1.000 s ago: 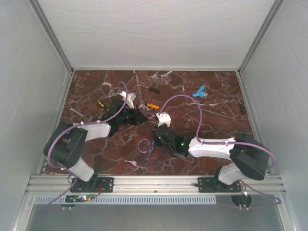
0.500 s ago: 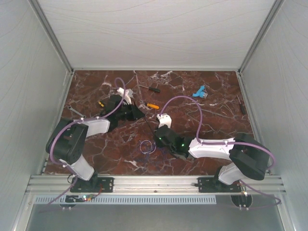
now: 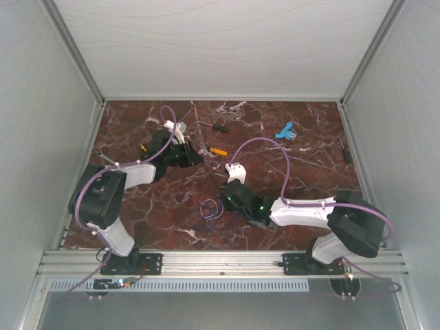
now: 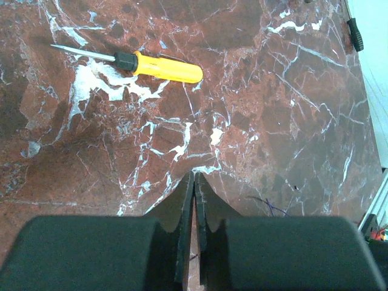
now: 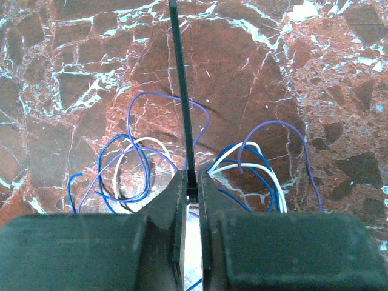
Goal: Zip-tie the wires
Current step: Tie the cable at the center of the board, then place the cable at the center of the board.
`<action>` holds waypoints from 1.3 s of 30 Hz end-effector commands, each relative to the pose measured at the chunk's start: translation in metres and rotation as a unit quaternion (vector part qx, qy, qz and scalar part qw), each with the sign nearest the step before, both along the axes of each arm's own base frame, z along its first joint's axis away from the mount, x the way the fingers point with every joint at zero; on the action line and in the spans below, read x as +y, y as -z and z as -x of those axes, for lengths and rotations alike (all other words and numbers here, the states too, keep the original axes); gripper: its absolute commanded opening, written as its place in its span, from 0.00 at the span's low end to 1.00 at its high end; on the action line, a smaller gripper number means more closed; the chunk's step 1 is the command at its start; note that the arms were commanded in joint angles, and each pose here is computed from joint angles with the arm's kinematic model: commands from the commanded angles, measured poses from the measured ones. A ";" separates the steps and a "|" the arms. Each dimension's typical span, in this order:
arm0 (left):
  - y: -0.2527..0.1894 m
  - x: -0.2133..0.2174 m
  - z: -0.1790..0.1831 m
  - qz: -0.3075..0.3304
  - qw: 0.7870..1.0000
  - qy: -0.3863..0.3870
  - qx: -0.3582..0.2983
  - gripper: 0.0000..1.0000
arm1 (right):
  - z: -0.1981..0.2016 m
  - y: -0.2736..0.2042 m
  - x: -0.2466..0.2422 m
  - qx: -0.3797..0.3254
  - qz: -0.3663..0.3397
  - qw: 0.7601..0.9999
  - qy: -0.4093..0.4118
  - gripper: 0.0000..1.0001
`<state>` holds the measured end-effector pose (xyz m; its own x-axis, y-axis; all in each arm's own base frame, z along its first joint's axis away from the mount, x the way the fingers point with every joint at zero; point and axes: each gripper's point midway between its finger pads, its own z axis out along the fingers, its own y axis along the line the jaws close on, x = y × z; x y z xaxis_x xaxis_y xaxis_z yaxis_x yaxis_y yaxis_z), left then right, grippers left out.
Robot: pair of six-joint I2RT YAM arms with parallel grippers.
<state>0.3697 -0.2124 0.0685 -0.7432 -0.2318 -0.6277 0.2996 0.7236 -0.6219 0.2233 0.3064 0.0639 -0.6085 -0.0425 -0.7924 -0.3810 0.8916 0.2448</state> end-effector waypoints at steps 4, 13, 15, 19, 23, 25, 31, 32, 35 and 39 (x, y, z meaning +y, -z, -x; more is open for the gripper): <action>-0.031 0.020 -0.054 -0.017 0.996 -0.051 -0.076 0.00 | 0.012 0.009 -0.013 0.014 0.019 1.000 -0.001 0.00; -0.038 0.032 -0.073 -0.025 0.993 -0.076 -0.082 0.00 | 0.012 0.006 -0.017 0.009 0.017 1.000 0.004 0.00; -0.053 0.032 -0.079 -0.020 0.992 -0.082 -0.096 0.00 | 0.008 -0.002 -0.016 -0.002 0.018 1.000 0.004 0.00; -0.090 0.030 -0.093 -0.010 0.988 -0.086 -0.124 0.00 | -0.010 -0.027 -0.012 -0.033 0.021 0.999 0.006 0.00; -0.128 0.030 -0.099 -0.003 0.984 -0.091 -0.153 0.00 | -0.037 -0.066 -0.012 -0.071 0.012 0.997 0.010 0.00; -0.146 0.033 -0.101 -0.004 0.981 -0.098 -0.169 0.00 | -0.050 -0.085 -0.012 -0.084 0.003 0.996 0.007 0.00; -0.189 0.045 -0.104 -0.017 0.970 -0.127 -0.205 0.00 | -0.086 -0.140 -0.007 -0.127 -0.014 0.992 -0.017 0.00; -0.196 0.048 -0.103 -0.020 0.968 -0.134 -0.212 0.00 | -0.092 -0.150 -0.006 -0.133 -0.014 0.991 -0.025 0.00; -0.213 0.064 -0.099 -0.039 0.959 -0.169 -0.223 0.00 | -0.102 -0.173 0.001 -0.152 0.004 0.985 -0.076 0.00; -0.211 0.100 -0.086 -0.086 0.946 -0.242 -0.199 0.00 | -0.101 -0.180 0.009 -0.152 0.031 0.975 -0.161 0.00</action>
